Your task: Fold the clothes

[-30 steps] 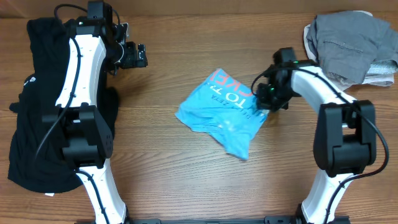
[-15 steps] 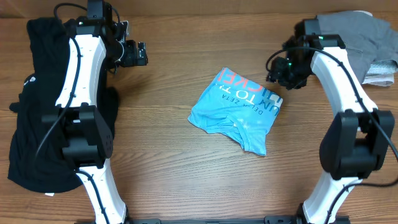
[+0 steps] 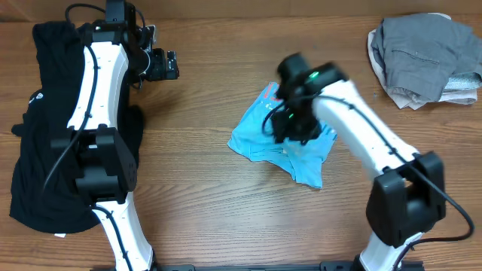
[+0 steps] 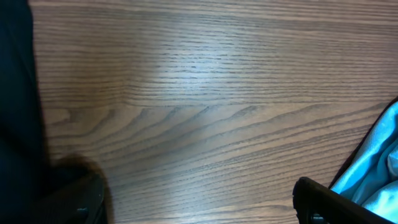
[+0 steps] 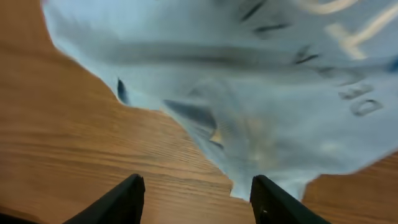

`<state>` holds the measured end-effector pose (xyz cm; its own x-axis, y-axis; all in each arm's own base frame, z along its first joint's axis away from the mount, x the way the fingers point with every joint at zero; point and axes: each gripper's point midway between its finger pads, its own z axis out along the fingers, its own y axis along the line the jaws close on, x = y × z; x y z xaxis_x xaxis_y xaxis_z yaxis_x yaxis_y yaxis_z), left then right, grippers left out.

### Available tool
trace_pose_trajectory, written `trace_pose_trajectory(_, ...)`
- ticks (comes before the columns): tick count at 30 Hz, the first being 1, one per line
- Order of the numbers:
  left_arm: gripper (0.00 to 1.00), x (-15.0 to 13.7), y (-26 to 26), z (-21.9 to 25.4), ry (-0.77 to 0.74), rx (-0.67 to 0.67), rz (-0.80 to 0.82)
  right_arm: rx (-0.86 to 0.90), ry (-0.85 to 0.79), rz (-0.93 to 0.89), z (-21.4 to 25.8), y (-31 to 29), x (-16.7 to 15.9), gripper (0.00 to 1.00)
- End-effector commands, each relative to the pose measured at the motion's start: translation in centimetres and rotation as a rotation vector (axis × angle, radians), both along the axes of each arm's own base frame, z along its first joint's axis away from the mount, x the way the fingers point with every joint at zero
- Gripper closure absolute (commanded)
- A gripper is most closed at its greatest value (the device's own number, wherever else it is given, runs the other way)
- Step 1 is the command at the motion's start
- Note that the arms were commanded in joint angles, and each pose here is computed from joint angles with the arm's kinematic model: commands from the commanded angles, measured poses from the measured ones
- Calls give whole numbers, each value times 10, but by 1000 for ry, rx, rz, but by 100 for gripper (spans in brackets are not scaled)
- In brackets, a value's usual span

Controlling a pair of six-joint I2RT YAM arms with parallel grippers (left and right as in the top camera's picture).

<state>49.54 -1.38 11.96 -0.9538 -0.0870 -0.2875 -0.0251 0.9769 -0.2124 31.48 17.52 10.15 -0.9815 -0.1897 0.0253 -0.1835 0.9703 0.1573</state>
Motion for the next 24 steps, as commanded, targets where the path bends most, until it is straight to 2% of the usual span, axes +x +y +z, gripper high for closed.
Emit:
trace_pose_trajectory(1,0,2,-6,-7,4,-13,-27,-129,-37,152,-29,-5,-14,37)
trace_pose_trajectory(4,0,2,-5,-7,1,-7,-32,-219,-81,204,-51,-15,-15,30)
trace_pose_trajectory(10,0,4,-5,-7,-5,-7,-32,-166,-134,322,-70,-6,-10,23)
trace_pose_trajectory(15,0,4,-5,-7,-4,-7,-32,-144,-160,394,-75,-1,-7,21)
trace_pose_trajectory(19,0,4,-5,-9,-1,-8,-32,-132,-204,449,-77,5,3,7)
trace_pose_trajectory(21,0,4,-5,-10,2,-8,-32,-136,-204,452,-82,6,5,4)
trace_pose_trajectory(24,0,3,-5,-12,8,-8,-32,-149,-161,457,-96,3,0,4)
